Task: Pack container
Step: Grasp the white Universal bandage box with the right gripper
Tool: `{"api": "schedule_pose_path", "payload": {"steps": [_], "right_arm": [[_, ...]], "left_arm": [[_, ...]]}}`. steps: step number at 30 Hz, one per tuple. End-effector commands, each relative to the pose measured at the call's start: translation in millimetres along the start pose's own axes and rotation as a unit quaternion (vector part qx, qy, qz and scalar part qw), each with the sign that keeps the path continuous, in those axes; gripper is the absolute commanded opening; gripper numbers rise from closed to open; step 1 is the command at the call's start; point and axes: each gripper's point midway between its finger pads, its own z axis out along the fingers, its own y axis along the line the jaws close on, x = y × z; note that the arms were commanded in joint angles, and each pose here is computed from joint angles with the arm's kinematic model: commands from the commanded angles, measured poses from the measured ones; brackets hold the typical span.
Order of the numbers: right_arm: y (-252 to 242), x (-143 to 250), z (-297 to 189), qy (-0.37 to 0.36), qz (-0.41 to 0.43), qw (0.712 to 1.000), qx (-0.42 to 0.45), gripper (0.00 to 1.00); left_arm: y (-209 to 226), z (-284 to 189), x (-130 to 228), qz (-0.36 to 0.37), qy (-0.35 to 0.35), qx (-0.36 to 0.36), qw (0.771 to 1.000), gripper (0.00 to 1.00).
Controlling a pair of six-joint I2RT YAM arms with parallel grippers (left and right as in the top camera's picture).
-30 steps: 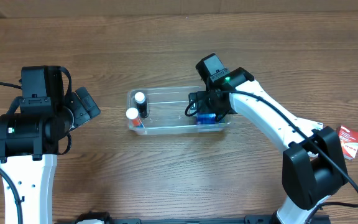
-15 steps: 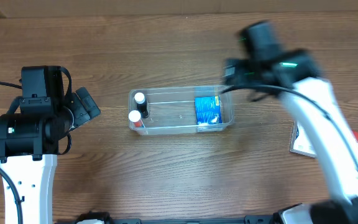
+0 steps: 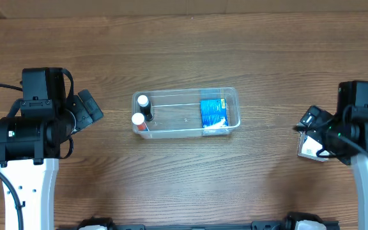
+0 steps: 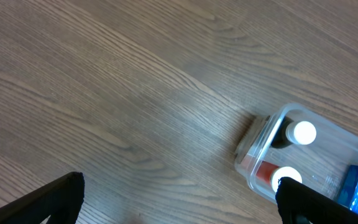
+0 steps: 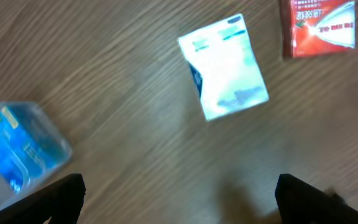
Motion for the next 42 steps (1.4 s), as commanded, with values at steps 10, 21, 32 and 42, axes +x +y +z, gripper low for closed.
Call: {"api": "schedule_pose_path", "payload": {"steps": [10, 21, 32, 42], "right_arm": [[-50.8, -19.8, 114.3, 0.166, -0.004, 0.986, 0.037, 1.00], [-50.8, -29.2, 141.1, 0.168, -0.075, 0.982, 0.029, 1.00], [-47.3, -21.0, 168.6, 0.199, -0.121, 0.972, 0.036, 1.00], [-57.4, 10.8, 197.8, 0.237, -0.120, 0.963, 0.044, 0.96]], "left_arm": [[0.1, -0.4, -1.5, 0.009, -0.001, 0.001, 1.000, 1.00], [-0.9, -0.5, -3.4, 0.008, -0.005, 0.003, 1.000, 1.00], [-1.5, -0.5, -4.7, 0.008, -0.007, 0.005, 1.000, 1.00], [-0.6, -0.4, -2.9, 0.010, -0.004, 0.003, 1.000, 1.00]]}}
